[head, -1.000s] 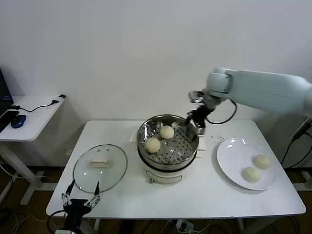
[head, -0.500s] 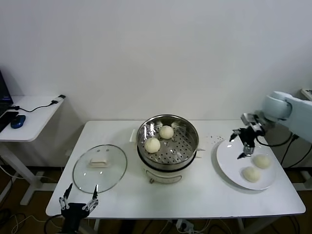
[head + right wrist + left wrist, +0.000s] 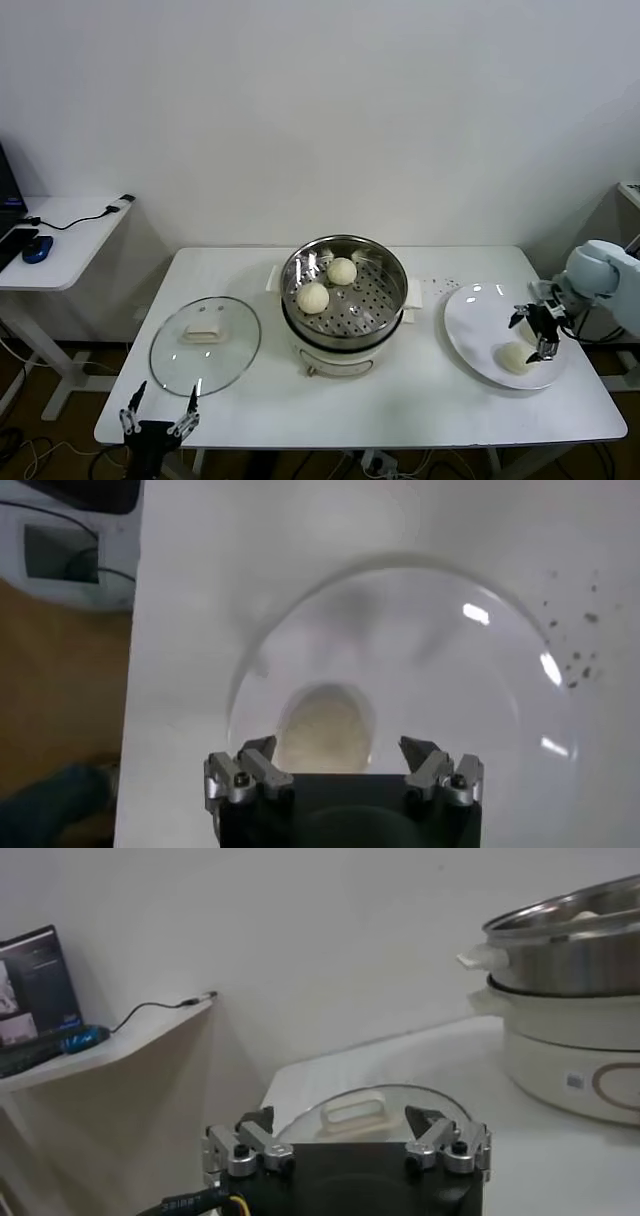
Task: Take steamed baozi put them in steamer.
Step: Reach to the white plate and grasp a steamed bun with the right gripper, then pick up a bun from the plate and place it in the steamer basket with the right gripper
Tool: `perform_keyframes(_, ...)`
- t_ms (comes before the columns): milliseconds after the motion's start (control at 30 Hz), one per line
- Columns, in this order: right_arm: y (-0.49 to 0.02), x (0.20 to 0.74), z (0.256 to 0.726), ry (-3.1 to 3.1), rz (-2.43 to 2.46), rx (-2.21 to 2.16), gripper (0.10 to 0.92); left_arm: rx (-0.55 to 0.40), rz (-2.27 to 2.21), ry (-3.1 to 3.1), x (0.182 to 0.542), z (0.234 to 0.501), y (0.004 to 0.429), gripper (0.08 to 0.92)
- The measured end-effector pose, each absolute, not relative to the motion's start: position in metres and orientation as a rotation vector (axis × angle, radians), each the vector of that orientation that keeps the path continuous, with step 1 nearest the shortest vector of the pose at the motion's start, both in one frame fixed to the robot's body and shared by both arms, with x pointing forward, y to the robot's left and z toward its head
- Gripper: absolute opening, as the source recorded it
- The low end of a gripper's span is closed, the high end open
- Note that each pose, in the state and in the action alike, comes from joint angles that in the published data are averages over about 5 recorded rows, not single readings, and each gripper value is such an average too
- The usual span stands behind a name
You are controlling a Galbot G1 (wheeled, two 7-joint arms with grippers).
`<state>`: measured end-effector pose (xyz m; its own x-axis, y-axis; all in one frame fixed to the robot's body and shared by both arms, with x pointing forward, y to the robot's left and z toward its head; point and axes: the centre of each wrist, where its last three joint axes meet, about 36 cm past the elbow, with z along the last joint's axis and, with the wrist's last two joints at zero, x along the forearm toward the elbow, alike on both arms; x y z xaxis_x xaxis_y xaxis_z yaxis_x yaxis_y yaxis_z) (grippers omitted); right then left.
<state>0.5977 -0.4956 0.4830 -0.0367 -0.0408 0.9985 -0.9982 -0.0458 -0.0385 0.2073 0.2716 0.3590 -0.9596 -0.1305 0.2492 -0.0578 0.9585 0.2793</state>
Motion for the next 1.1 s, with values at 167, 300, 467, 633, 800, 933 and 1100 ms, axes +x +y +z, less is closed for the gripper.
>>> perform_keyframes(167, -0.496, 0.599, 0.467, -1.227, 1.246, 1.252, 0.823, 0.141, -0.394, -2.837, 0.209, 0.357, 0.272, 0.823)
perform_keyframes(300, -0.495, 0.602, 0.458, -1.221, 1.242, 1.252, 0.823, 0.141, -0.392, -2.834, 0.210, 0.355, 0.272, 0.823)
perform_keyframes(467, -0.492, 0.606, 0.451, -1.221, 1.239, 1.255, 0.793, 0.141, -0.393, -2.831, 0.211, 0.353, 0.272, 0.823)
perform_keyframes(633, -0.490, 0.610, 0.449, -1.220, 1.239, 1.259, 0.693, 0.139, -0.394, -2.830, 0.211, 0.353, 0.271, 0.823)
perform_keyframes(800, -0.491, 0.611, 0.449, -1.216, 1.238, 1.265, 0.628, 0.138, -0.393, -2.830, 0.212, 0.353, 0.271, 0.823)
perform_keyframes(933, -0.491, 0.613, 0.451, -1.212, 1.240, 1.273, 0.593, 0.137, -0.394, -2.830, 0.212, 0.353, 0.270, 0.823)
perform_keyframes(1100, -0.488, 0.617, 0.460, -1.208, 1.252, 1.296, 0.578, 0.135, -0.393, -2.830, 0.212, 0.353, 0.270, 0.823)
